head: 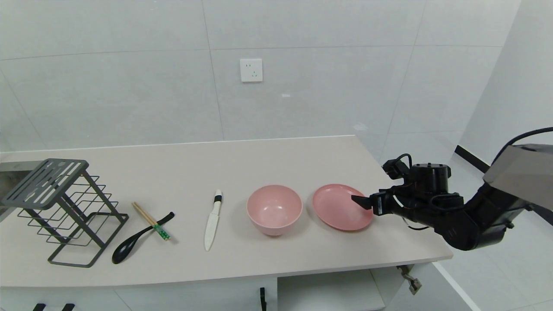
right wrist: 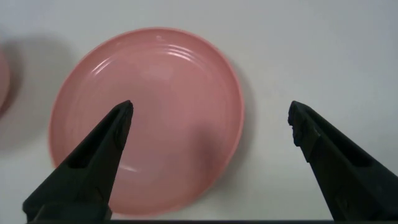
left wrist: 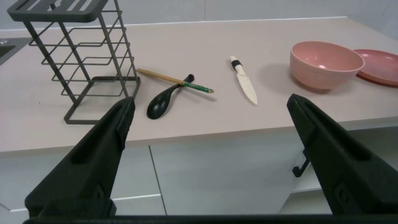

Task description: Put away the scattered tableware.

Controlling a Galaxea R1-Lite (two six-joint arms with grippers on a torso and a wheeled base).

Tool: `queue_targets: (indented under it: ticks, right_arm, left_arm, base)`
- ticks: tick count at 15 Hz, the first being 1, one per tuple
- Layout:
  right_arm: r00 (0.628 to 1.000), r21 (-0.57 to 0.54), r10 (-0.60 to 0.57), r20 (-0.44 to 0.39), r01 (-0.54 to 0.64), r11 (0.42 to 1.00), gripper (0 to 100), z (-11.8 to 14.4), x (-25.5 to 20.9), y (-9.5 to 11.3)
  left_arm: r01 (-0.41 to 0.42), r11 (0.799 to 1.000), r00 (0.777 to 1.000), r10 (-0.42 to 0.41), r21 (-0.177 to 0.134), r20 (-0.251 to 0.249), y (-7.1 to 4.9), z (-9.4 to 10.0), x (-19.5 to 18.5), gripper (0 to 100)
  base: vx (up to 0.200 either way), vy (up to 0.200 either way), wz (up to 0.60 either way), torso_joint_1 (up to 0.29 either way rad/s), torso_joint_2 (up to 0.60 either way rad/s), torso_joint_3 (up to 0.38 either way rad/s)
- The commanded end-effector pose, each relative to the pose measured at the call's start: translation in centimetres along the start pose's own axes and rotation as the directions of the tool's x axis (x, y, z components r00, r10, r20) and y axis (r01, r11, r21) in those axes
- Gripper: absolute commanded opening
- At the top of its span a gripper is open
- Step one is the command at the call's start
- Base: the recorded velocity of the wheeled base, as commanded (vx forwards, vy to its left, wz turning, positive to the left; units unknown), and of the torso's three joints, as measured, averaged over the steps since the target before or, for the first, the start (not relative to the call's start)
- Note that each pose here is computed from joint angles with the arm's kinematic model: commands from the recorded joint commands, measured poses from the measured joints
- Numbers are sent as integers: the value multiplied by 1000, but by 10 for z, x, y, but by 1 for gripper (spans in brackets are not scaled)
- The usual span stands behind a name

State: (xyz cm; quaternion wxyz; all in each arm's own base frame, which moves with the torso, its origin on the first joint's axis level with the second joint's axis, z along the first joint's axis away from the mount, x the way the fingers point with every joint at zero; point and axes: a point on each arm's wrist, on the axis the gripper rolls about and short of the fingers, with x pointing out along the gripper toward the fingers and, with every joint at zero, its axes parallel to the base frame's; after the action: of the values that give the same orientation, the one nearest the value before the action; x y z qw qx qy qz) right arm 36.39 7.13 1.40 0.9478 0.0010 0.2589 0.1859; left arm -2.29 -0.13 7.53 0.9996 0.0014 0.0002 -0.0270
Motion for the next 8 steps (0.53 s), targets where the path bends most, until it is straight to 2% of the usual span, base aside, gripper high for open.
queue_targets:
  ticks: [1,8]
  right_arm:
    - [1000,7,-11,-9,11,1000,100,-7,20,-6]
    - [999,3,5,-38,-5,1000,100,-20,37,-6]
  left_arm:
    - [-2,1000,1000,2,0,-1,0,0,0,100]
    - [-2,1000,1000,2,0,-1,0,0,0,100]
  base:
    - [0,0,0,0,0,0]
    - [0,0,0,0,0,0]
